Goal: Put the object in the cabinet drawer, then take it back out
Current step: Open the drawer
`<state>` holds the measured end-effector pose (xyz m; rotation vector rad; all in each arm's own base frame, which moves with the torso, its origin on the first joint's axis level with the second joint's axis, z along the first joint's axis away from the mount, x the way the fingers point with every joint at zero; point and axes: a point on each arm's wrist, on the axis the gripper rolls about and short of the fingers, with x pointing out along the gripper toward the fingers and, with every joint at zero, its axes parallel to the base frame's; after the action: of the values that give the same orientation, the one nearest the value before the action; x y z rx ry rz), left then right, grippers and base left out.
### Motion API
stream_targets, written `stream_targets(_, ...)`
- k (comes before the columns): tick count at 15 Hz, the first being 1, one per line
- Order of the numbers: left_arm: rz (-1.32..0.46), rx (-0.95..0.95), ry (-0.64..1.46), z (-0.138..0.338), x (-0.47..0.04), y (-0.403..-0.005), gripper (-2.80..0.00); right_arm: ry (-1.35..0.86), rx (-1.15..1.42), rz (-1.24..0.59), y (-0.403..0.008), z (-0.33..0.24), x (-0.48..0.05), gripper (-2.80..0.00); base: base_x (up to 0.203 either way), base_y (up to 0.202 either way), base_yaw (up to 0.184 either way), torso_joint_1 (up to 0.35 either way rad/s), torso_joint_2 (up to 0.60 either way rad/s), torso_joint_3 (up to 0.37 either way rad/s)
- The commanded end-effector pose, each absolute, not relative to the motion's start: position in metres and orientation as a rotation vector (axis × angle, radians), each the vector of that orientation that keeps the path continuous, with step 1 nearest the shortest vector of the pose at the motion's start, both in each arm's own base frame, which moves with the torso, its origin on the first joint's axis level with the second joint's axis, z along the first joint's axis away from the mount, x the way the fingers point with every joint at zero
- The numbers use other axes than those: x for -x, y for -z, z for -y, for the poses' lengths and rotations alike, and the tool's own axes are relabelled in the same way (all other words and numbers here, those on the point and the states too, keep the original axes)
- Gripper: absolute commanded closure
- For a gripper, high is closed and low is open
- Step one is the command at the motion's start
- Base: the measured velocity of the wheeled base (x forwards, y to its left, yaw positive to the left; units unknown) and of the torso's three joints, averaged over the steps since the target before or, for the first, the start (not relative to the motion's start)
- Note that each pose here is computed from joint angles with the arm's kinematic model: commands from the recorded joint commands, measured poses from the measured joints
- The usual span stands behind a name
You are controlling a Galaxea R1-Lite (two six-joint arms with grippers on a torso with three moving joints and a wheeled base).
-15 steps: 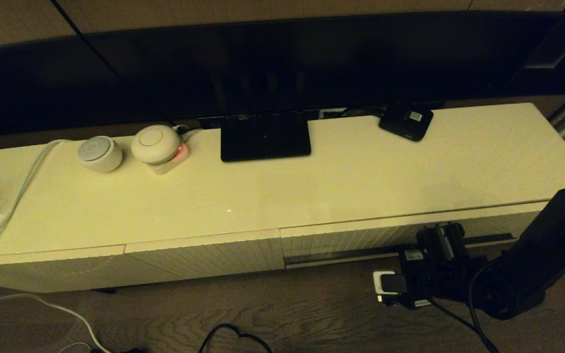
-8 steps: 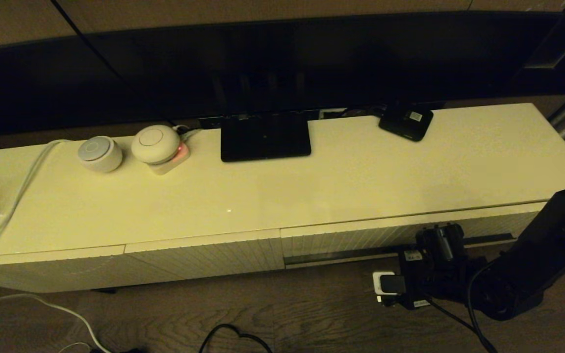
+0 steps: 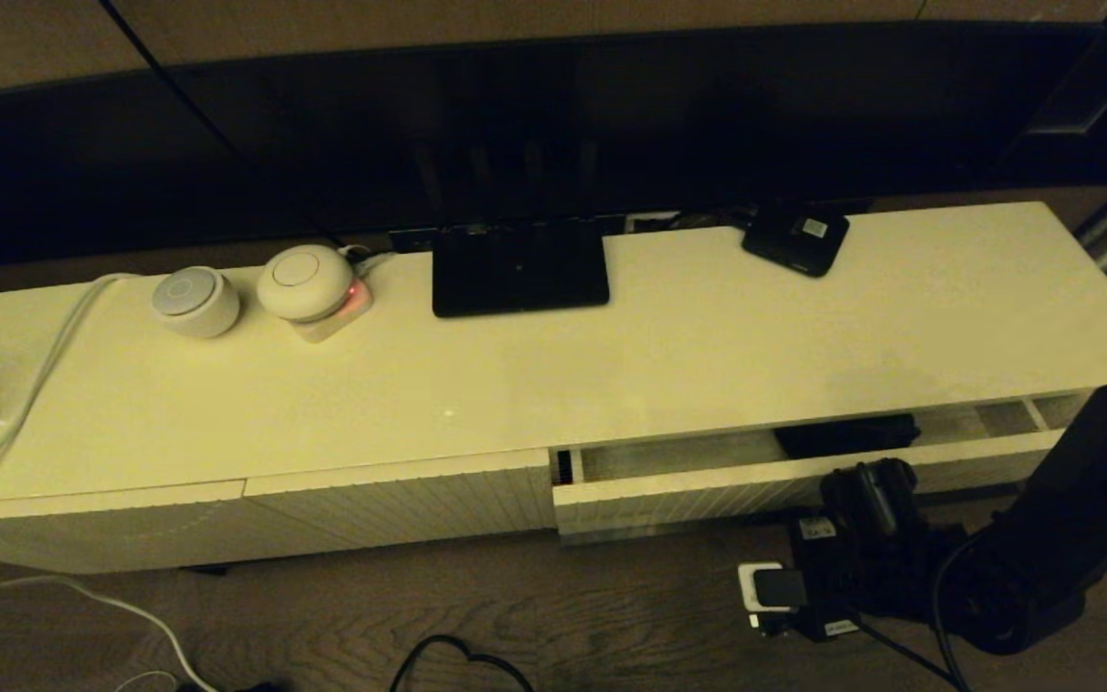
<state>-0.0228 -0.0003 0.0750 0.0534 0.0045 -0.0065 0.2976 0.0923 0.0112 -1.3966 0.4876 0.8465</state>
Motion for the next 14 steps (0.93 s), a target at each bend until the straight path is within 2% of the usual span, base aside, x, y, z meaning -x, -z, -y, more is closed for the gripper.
stream_targets(1,-0.008,-0.054,0.006,0.0,0.023,-0.074,0.0,-0.864,1.406,-0.487,-0.012,-0.092,-0.289,-2.8,0.0,0.0,0.0,0.0,0.0,0.0)
stream_targets(9,-0.008,-0.054,0.006,0.0,0.023,-0.074,0.0,-0.929,1.407,-0.521,-0.007,-0.091,-0.262,-2.8,0.0,0.0,0.0,0.0,0.0,0.0)
stream_targets(14,-0.008,-0.054,0.006,0.0,0.023,-0.074,0.0,-0.888,1.41,-0.466,-0.023,-0.092,-0.263,-2.8,0.0,0.0,0.0,0.0,0.0,0.0)
